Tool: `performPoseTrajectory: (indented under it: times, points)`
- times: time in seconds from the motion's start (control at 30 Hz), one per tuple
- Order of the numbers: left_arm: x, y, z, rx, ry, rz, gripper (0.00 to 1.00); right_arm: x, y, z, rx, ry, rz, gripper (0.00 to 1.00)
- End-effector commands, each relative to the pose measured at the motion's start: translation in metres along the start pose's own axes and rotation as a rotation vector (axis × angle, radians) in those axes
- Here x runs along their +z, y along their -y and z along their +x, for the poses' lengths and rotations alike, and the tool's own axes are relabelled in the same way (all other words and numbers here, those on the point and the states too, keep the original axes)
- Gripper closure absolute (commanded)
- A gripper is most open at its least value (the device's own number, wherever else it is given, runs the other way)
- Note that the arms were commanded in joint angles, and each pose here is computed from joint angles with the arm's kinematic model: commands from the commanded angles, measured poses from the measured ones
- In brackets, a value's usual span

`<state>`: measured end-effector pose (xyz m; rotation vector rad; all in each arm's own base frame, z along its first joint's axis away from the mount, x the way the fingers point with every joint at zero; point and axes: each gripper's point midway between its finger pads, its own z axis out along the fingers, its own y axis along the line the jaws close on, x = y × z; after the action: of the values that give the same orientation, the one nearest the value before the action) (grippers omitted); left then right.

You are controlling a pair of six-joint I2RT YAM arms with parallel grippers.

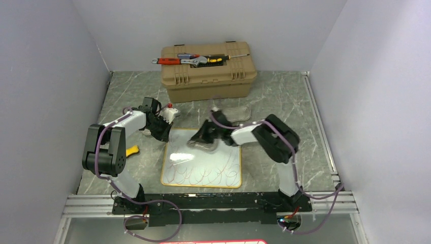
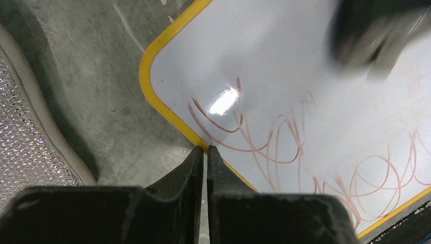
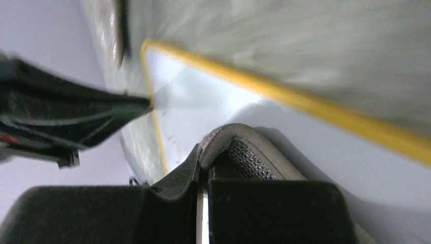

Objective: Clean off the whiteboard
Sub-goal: Erase the whiteboard at the center of the board.

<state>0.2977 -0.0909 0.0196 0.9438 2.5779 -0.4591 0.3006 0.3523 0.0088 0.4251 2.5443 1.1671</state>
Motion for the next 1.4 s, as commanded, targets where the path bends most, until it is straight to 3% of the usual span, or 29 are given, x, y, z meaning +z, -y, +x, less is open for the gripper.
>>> performPoseTrajectory:
  times: [0.0,0.1,0.23,0.37,0.5,0.67,0.8,0.9,1.17,1.27,1.37]
  points:
    - [0.012,0.017,0.021,-0.013,-0.071,0.078,0.92,0.012,0.094,0.138,-0.141,-0.409,0.337,1.00]
    - [0.013,0.017,0.022,-0.013,-0.075,0.077,0.92,-0.019,0.121,0.136,-0.116,-0.392,0.410,1.00]
    - [0.015,0.016,0.026,-0.003,-0.082,0.073,0.92,-0.108,0.184,0.138,-0.061,-0.326,0.625,1.00]
    - [0.016,0.018,0.029,0.003,-0.080,0.079,0.92,-0.159,0.215,0.154,0.012,-0.278,0.677,1.00]
    - [0.016,0.020,0.028,0.005,-0.067,0.086,0.92,-0.142,0.194,0.162,-0.052,-0.290,0.592,1.00]
    - [0.015,0.020,0.024,0.008,-0.060,0.087,0.92,-0.052,0.116,0.189,-0.311,-0.411,0.474,1.00]
    - [0.012,0.020,0.022,0.013,-0.052,0.081,0.92,0.015,0.064,0.215,-0.418,-0.474,0.397,1.00]
    - [0.010,0.021,0.024,0.019,-0.057,0.078,0.92,0.000,0.082,0.219,-0.386,-0.484,0.433,1.00]
    - [0.005,0.023,0.026,0.028,-0.049,0.073,0.92,-0.151,0.206,0.208,-0.126,-0.339,0.657,1.00]
    - [0.004,0.024,0.023,0.028,-0.042,0.073,0.92,-0.156,0.204,0.203,-0.134,-0.310,0.657,1.00]
    - [0.004,0.025,0.022,0.022,-0.044,0.076,0.92,-0.111,0.165,0.198,-0.224,-0.323,0.635,1.00]
